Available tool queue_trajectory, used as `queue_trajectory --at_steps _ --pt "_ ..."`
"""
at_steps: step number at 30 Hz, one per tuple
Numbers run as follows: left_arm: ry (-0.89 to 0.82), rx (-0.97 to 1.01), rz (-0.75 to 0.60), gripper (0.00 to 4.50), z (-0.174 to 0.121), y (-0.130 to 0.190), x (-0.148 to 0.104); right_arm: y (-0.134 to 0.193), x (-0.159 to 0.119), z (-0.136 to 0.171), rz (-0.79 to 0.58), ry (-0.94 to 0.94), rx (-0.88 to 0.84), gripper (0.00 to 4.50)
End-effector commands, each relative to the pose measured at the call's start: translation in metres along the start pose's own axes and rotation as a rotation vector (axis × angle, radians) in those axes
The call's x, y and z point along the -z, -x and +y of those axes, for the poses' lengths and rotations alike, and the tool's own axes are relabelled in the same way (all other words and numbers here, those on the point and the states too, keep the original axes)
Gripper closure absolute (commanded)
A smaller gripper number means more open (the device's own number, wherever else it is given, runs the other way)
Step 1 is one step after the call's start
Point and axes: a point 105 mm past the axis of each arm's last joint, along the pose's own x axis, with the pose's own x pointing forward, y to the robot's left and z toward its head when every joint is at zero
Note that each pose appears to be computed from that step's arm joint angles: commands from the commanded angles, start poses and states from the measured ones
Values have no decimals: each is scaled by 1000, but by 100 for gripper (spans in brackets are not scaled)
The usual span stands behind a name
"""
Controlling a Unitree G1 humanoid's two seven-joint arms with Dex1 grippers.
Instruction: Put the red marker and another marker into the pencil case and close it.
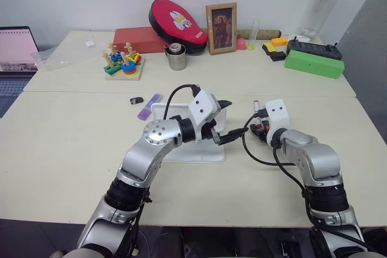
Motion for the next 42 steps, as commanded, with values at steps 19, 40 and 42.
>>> queue_trajectory --at_steps 19,40,42 --pt "58 -202 14 0 13 111 -25 77 -139 67 -650 285 -734 423" --pt "143 -406 248 0 0 190 21 7 -49 153 -258 883 -946 423" --pt "137 -405 234 0 0 189 17 7 -50 154 -261 884 -953 423"
